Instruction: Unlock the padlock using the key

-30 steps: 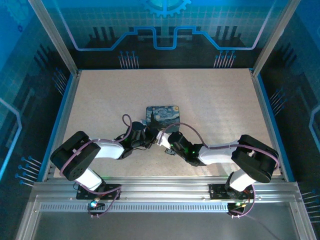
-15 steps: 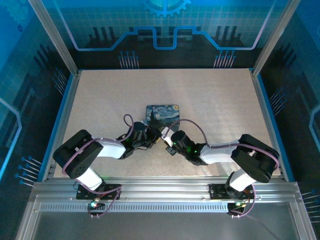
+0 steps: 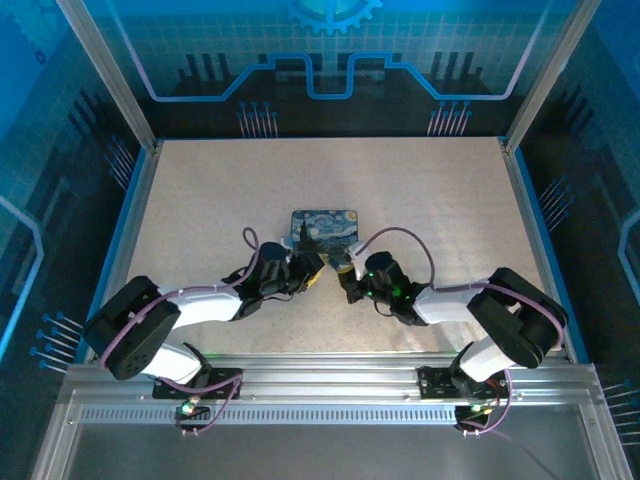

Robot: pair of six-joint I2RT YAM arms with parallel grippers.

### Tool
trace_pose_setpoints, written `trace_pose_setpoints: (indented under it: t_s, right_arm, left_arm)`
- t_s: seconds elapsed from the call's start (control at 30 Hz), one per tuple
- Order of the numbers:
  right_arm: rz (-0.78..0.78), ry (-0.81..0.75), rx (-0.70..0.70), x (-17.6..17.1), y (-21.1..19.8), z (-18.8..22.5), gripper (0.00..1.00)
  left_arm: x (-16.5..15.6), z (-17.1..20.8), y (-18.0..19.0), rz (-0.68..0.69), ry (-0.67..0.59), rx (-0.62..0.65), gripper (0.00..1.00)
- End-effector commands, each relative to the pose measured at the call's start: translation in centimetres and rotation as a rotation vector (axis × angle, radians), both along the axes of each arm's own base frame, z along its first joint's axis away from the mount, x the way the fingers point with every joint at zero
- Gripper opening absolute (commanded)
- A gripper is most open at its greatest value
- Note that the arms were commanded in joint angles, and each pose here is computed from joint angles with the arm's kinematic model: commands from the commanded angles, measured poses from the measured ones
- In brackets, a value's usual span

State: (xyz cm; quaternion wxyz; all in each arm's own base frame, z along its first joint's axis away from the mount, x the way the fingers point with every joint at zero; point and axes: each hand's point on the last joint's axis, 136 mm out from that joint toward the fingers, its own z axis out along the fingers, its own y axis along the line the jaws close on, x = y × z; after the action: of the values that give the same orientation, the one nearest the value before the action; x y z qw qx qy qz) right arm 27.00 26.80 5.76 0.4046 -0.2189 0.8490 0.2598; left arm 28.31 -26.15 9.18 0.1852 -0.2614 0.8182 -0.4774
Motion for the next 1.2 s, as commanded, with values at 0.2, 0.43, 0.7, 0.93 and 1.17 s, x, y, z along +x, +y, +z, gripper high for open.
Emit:
trace_pose_setpoints:
  t_s: [0.2,0.43,0.7,0.93,1.17]
  right_arm:
    - [-0.036,0.258,0.318,-0.8,0.5,0.9,0.00]
    - [-0.062,0.465,0.397,-1.5,1.1,-0.7,0.00]
    - [-0.063,0.548,0.403,-1.7,1.6,-2.3,0.02]
    - [-0.081,0.503,0.363,-1.7,0.4,-1.7,0.26]
    - [-0.053,0.429,0.367,-1.3,-1.1,0.7,0.50]
  left_arm:
    - [-0.4,1.0,3.5,0.027,-0.037,0.146,0.44]
    - [-0.6,2.0,5.6,0.059,-0.061,0.217,0.50]
    - [-1.0,1.8,7.1,0.088,-0.052,0.232,0.53]
    - [-0.8,2.2,9.4,0.121,-0.060,0.278,0.60]
    - [0.0,3.4,11.7,0.138,-0.086,0.312,0.73]
